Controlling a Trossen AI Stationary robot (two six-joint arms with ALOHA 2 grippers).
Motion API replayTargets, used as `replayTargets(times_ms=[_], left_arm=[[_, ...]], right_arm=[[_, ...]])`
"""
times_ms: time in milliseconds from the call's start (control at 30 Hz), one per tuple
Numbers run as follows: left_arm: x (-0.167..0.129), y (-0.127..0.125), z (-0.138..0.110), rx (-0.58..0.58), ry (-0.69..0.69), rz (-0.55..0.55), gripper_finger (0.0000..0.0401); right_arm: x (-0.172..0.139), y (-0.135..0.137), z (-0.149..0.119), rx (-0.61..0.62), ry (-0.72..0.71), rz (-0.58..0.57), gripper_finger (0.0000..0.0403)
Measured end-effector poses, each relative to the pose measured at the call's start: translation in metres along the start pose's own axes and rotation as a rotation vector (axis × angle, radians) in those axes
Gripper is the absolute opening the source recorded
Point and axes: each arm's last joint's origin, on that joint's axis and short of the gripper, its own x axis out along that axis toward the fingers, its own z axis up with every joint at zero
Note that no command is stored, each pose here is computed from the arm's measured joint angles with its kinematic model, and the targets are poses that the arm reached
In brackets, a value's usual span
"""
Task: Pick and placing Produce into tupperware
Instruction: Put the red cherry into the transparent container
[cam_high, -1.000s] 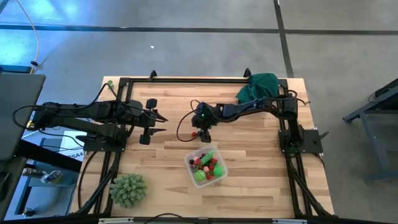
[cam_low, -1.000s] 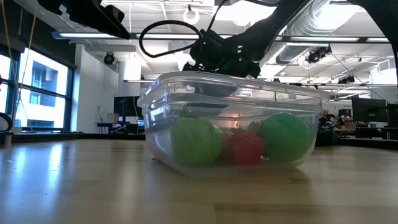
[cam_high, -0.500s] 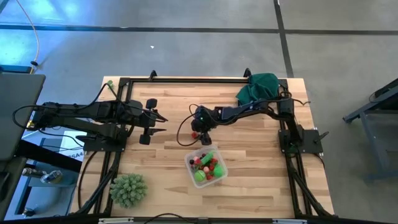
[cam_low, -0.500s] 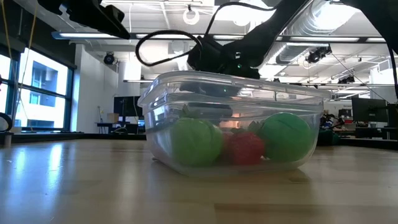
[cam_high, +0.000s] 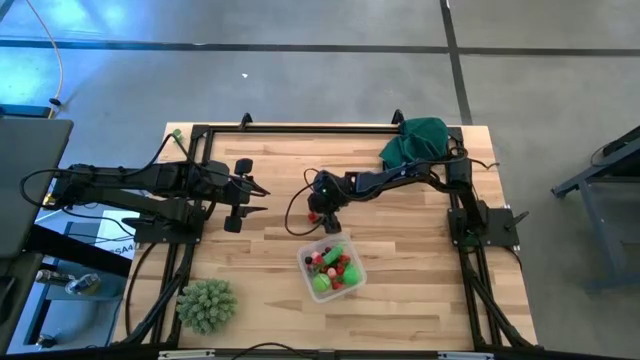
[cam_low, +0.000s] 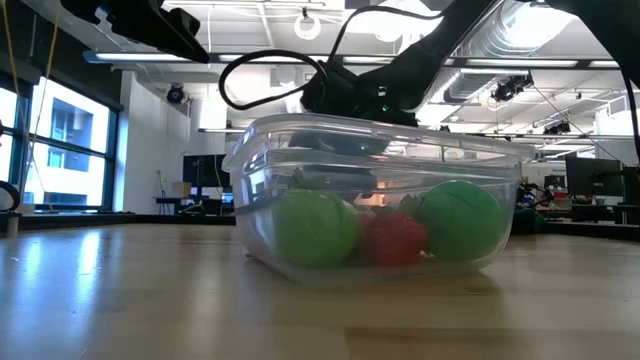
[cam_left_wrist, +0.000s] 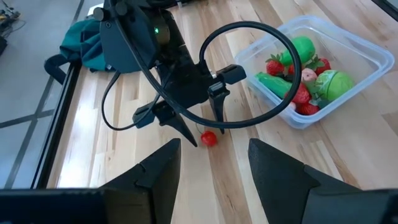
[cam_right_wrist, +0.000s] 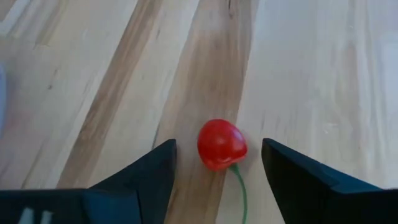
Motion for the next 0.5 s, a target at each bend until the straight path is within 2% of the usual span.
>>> replayTargets(times_ms=[200, 500], left_arm=[[0.0, 0.0, 0.0001, 0.0, 0.0, 0.0, 0.0179], [0.0, 0.0, 0.0001, 0.0, 0.0, 0.0, 0.0179]], right_arm=[[0.0005, 0.0005, -0.0007, 0.001, 0.004, 0.007, 0.0205], [0.0013, 0.0002, -0.0012, 0.009, 0.006, 0.003, 0.0204]])
